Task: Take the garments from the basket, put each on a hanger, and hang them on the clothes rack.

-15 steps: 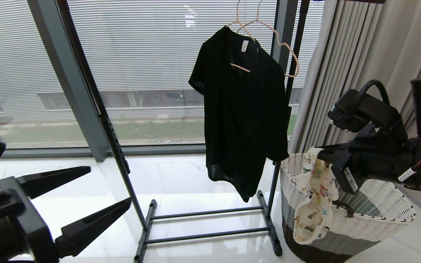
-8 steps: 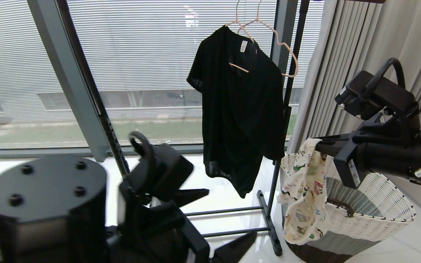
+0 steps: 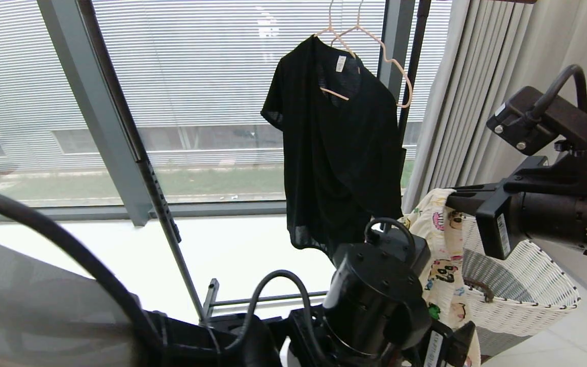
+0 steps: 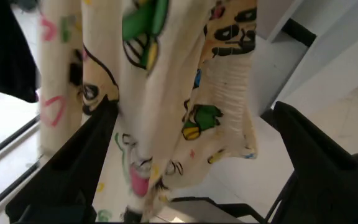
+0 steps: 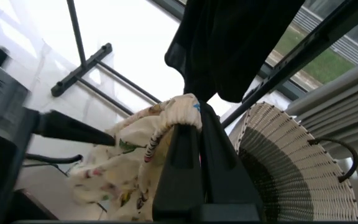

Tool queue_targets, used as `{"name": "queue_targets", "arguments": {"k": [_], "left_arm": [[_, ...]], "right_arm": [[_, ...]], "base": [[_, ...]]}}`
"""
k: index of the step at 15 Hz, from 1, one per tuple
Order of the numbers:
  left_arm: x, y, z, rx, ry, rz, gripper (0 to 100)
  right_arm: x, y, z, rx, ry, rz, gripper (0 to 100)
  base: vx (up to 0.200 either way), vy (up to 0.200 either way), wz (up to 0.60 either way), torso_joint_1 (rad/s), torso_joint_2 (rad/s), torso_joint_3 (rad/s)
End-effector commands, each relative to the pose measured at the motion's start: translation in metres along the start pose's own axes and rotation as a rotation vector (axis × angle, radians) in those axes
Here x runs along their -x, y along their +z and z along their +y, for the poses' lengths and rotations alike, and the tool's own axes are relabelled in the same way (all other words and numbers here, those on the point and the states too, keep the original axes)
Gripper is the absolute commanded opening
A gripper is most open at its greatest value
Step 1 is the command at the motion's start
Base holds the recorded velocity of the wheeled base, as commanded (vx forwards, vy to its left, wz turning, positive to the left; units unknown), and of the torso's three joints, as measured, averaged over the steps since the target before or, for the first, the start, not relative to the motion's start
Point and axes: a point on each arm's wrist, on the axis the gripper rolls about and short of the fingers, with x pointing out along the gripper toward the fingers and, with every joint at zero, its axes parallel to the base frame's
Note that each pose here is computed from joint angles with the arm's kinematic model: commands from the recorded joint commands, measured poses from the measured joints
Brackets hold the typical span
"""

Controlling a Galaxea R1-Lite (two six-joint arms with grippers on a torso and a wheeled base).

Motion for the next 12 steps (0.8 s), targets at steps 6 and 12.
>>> {"name": "queue_targets", "arguments": {"k": [6,12], "left_arm": [[-0.025,-0.028,0.0,-0.013,0.096,0.061,100],[-0.032,-0.029,0.014,0.101,0.243,0.027,100]], "right_arm": [[0.004,0.003,0.006,0.012,0.039,-0.019,0],[0.01,0.004,0.015,0.027,0.079,-0.036,0]], "base": [[0.0,0.0,0.0,0.0,0.0,0.0],[0.0,0.0,0.0,0.0,0.0,0.0]]}}
